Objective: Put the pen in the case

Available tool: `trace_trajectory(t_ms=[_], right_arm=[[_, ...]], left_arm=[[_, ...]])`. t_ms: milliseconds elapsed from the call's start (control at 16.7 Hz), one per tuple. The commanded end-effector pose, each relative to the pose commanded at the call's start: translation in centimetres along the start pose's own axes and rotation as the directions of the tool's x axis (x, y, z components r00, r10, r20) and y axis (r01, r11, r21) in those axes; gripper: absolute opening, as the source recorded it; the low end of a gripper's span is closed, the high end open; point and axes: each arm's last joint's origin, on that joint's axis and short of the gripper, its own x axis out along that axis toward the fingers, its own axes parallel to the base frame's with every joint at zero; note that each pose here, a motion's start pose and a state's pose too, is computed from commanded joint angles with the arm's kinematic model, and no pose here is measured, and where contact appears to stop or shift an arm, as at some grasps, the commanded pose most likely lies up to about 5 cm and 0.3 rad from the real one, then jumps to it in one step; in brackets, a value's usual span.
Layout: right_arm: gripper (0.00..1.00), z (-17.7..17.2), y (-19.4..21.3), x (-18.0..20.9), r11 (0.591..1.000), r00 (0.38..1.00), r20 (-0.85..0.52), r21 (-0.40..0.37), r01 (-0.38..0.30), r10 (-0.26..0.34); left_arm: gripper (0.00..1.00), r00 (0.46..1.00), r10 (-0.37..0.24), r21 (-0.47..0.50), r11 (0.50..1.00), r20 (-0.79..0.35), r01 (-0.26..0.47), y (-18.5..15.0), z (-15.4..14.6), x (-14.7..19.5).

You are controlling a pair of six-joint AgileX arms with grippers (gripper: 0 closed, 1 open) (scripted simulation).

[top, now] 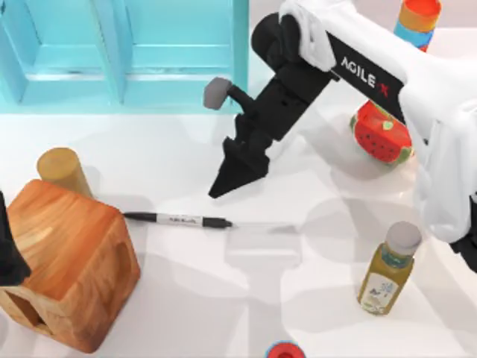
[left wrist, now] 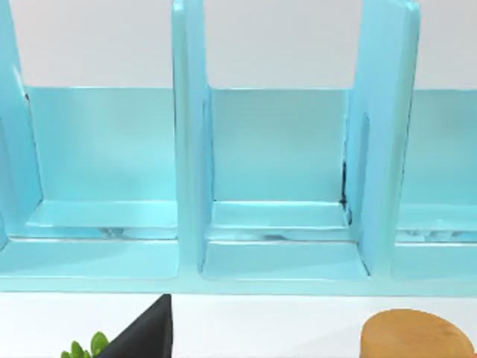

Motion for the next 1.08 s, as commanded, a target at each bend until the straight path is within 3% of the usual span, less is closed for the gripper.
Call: trace_trajectory(t_ms=[240, 780, 1080], right_arm=[[1.0, 0.0, -0.1, 0.9, 1.0, 1.0, -0.002, 0.004, -0.001, 0.001], [1.0, 0.1, -0.1, 9.4, 1.0, 1.0, 0.003, -0.003, 0.002, -0.002], [1.0, 0.0, 0.0, 10.0, 1.0, 1.0, 0.0, 0.0, 0.0, 0.0]], left_arm=[[1.0, 1.0, 0.0, 0.0, 1.0, 0.0, 0.0, 0.0, 0.0, 0.0], [1.0, 1.0, 0.0, 0.0, 1.0, 0.0, 0.0, 0.0, 0.0, 0.0], [1.0, 1.0, 0.0, 0.0, 1.0, 0.0, 0.0, 0.0, 0.0, 0.0]])
